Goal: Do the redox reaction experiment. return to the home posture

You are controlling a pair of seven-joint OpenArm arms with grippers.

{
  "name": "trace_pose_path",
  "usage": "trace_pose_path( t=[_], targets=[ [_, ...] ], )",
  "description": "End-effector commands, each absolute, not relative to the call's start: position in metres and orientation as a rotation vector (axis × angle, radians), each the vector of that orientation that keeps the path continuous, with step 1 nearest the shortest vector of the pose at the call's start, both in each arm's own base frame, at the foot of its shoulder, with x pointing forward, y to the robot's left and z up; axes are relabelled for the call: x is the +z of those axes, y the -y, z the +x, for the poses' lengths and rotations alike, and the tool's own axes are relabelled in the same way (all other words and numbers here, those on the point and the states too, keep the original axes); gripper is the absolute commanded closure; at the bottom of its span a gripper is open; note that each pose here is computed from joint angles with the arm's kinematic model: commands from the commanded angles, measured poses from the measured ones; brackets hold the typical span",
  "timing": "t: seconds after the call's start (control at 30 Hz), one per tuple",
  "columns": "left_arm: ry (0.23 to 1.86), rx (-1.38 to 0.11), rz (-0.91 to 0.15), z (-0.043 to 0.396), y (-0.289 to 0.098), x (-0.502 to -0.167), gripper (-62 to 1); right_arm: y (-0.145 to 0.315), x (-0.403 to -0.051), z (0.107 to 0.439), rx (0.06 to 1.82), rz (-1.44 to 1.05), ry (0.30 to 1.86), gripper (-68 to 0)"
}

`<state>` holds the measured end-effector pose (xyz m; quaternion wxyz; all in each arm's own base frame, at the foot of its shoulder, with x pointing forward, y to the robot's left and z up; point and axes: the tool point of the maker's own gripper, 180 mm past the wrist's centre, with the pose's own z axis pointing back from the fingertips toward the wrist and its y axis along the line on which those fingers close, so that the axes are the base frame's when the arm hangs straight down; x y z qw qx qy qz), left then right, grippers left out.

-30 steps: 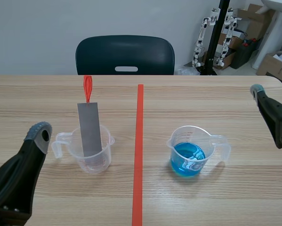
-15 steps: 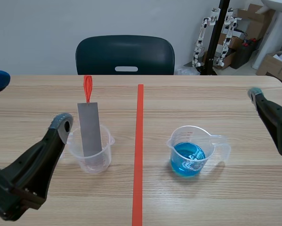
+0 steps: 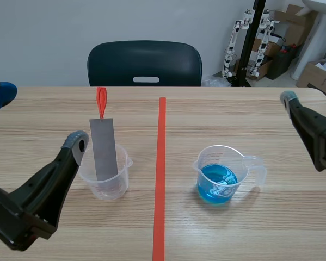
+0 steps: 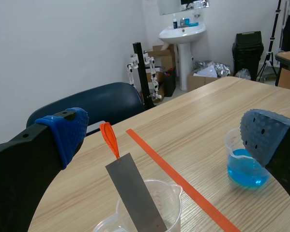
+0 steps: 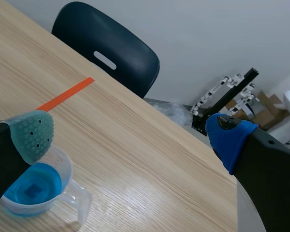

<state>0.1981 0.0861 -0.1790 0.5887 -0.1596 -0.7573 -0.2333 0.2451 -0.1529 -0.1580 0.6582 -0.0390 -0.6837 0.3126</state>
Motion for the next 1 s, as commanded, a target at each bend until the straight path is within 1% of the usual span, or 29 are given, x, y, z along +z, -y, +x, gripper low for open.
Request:
trace_pose_path(
  t=[0.0, 0.17, 0.37, 0.53, 0.97],
  targets=[
    [1.779, -0.530, -0.382, 0.196, -0.086, -0.175, -62.3, 0.151, -0.149, 0.246, 0.720, -0.092, 1.579, -67.9],
    [1.783, -0.525, -0.389, 0.193, -0.086, -0.174, -62.3, 0.155, -0.157, 0.247, 0.703, -0.102, 1.530, -67.9],
    [1.786, -0.524, -0.390, 0.193, -0.086, -0.174, -62.3, 0.155, -0.158, 0.247, 0.703, -0.101, 1.527, -67.9],
    [1.787, -0.525, -0.387, 0.193, -0.087, -0.173, -62.3, 0.161, -0.168, 0.248, 0.693, -0.124, 1.462, -67.9],
    [1.787, -0.525, -0.387, 0.193, -0.087, -0.173, -62.3, 0.162, -0.168, 0.248, 0.693, -0.126, 1.460, -67.9]
  ],
)
